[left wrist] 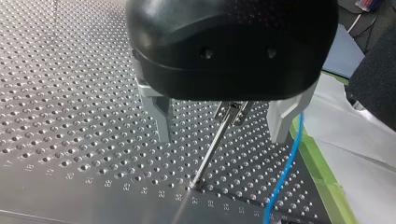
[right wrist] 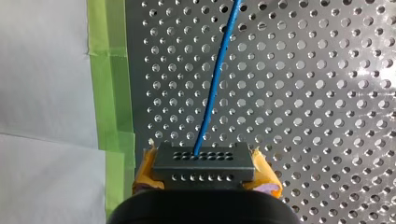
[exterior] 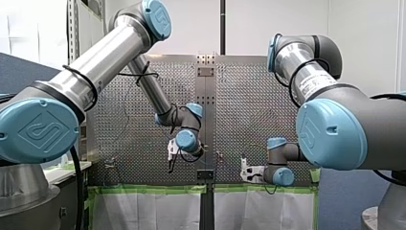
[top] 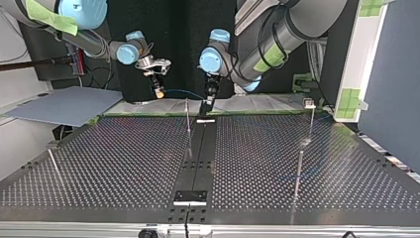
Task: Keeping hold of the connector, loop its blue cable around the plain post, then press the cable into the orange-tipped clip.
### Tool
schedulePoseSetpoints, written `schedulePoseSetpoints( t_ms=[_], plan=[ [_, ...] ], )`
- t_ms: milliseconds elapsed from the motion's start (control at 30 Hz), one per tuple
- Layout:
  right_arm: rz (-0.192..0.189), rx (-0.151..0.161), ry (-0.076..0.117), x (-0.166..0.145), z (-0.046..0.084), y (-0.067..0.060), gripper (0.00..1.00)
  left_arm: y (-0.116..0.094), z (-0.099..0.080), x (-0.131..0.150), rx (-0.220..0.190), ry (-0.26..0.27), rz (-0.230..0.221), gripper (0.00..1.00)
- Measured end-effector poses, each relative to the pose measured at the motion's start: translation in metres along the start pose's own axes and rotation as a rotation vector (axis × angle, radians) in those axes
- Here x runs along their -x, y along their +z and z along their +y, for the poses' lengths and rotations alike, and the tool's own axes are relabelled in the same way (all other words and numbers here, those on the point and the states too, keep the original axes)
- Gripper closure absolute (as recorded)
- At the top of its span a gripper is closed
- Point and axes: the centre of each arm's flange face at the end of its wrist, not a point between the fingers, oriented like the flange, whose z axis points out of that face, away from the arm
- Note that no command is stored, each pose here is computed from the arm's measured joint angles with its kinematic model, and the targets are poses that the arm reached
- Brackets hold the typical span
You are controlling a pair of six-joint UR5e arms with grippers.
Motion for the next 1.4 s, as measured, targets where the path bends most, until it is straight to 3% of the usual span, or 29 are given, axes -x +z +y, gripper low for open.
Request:
schedulePoseSetpoints(
  t_ms=[200,367,467,767,933,1267,1400],
  plan=[
    [-0.001,0.046,0.012,0.000,0.008,-0.001,1.00,0.002,0.000,-0.006,-0.019,-0.002,0.016,0.00],
    [-0.002,0.088,0.014,0.001,0.013,-0.001,1.00,0.006,-0.006,-0.009,-0.058,-0.014,0.027,0.00],
    [-0.002,0.096,0.013,0.001,0.014,-0.001,1.00,0.010,-0.009,-0.006,-0.082,-0.032,0.024,0.00],
    [-0.001,0.099,0.011,0.001,0.014,-0.001,1.00,0.018,-0.017,-0.007,-0.117,-0.058,0.023,0.00],
    [0.000,0.099,0.011,0.001,0.014,-0.001,1.00,0.027,-0.021,-0.024,-0.124,-0.055,0.045,0.00],
    [-0.001,0.098,0.010,0.001,0.013,-0.001,1.00,0.024,-0.029,-0.036,-0.145,-0.044,0.060,0.00],
    [-0.001,0.095,0.010,0.001,0.012,-0.001,1.00,0.023,-0.035,-0.037,-0.172,-0.036,0.055,0.00]
  ],
)
